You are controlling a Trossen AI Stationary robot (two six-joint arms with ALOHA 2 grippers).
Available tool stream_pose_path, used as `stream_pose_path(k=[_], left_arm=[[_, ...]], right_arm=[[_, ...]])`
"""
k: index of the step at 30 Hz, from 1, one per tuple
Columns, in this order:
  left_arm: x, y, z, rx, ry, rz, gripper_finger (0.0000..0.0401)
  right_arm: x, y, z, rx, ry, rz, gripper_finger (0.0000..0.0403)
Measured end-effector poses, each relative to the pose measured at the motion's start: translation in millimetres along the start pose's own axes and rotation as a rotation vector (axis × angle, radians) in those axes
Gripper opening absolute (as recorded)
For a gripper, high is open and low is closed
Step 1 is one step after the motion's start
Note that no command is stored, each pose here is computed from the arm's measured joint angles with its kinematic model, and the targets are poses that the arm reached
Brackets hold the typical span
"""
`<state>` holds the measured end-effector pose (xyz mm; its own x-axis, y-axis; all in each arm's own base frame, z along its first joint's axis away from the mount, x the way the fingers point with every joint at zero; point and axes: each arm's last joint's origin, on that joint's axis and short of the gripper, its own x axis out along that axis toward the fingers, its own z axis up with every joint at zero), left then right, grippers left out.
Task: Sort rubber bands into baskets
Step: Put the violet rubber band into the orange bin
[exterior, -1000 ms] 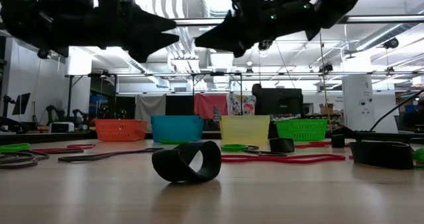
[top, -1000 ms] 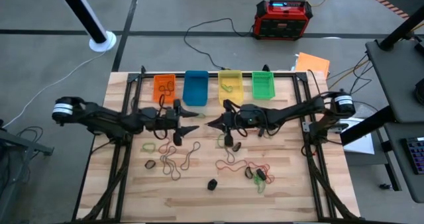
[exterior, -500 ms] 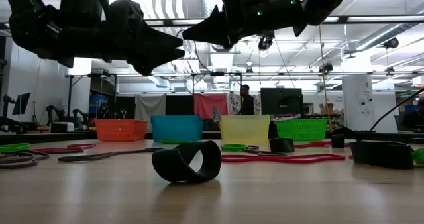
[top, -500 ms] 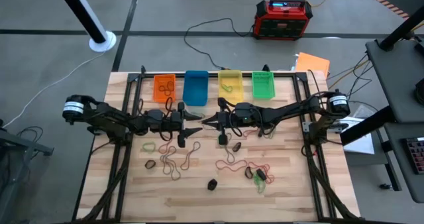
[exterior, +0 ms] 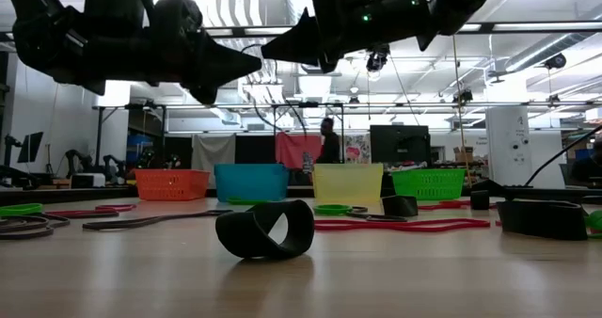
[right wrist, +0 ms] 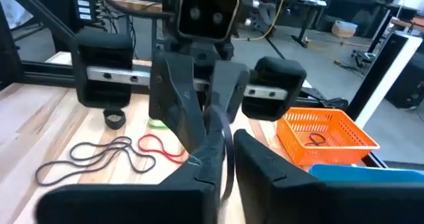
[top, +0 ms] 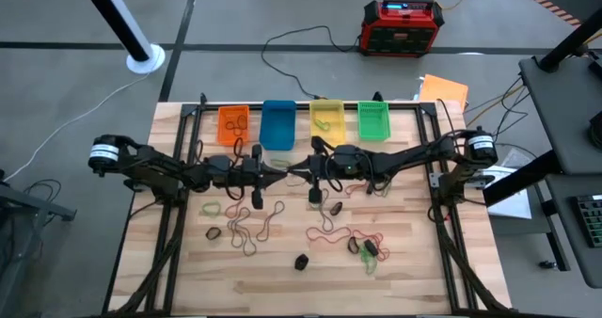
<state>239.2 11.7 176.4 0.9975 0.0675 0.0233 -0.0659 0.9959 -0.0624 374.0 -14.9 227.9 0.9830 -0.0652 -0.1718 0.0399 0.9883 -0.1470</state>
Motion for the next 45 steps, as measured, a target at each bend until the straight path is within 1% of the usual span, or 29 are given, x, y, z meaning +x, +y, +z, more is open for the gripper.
stream_pose_path(k=[6, 8, 10, 12, 16, 17, 20, 22, 26, 29, 35, 39, 42, 45], left_arm=[[-0.1, 0.2, 0.6, -0.013, -0.005, 0.005, 0.0000], [-0.7, 1.2, 1.7, -0.018, -0.007, 0.038, 0.0000], [-2.3, 4.1, 2.9, -0.017, 0.003, 0.107, 0.0000], [-5.0, 10.0, 4.5, -0.014, 0.021, 0.207, 0.0000], [-14.9, 29.5, 12.4, -0.004, 0.040, 0.463, 0.0000], [-17.9, 34.9, 14.5, -0.002, 0.044, 0.511, 0.0000], [-28.7, 54.1, 22.9, 0.014, 0.060, 0.623, 0.0000], [-35.9, 69.4, 27.7, 0.023, 0.102, 0.704, 0.0000], [-49.9, 100.4, 34.0, 0.013, 0.265, 0.870, 0.0000], [-58.0, 117.6, 37.3, -0.007, 0.408, 0.962, 0.0000], [-66.6, 136.7, 41.6, -0.026, 0.621, 1.091, 0.0000], [-67.3, 144.4, 41.4, 0.002, 0.688, 1.119, 0.0000], [-67.3, 149.4, 38.7, 0.034, 0.751, 1.169, 0.0000], [-65.8, 154.2, 34.8, 0.045, 0.811, 1.179, 0.0000]], right_arm=[[-0.3, -9.4, -6.0, 0.076, 0.053, -0.022, 0.0099], [-0.5, -11.9, -7.3, 0.083, 0.065, -0.029, 0.0121], [-0.6, -13.8, -9.1, 0.089, 0.081, -0.033, 0.0140], [-1.3, -15.8, -10.7, 0.103, 0.101, -0.042, 0.0156], [-2.7, -18.1, -15.0, 0.111, 0.156, -0.109, 0.0179], [-3.0, -18.4, -16.3, 0.110, 0.170, -0.116, 0.0183], [-3.2, -17.8, -17.8, 0.117, 0.184, -0.115, 0.0191], [-3.4, -17.7, -18.5, 0.116, 0.192, -0.114, 0.0192], [-3.4, -17.8, -18.8, 0.101, 0.196, -0.113, 0.0190], [-3.5, -17.8, -19.0, 0.092, 0.198, -0.112, 0.0190], [-3.5, -18.4, -19.2, 0.081, 0.200, -0.113, 0.0190], [-3.4, -18.4, -19.2, 0.081, 0.200, -0.113, 0.0190], [-3.5, -18.3, -19.9, 0.083, 0.206, -0.113, 0.0190], [-3.6, -18.2, -20.8, 0.091, 0.215, -0.113, 0.0190]])
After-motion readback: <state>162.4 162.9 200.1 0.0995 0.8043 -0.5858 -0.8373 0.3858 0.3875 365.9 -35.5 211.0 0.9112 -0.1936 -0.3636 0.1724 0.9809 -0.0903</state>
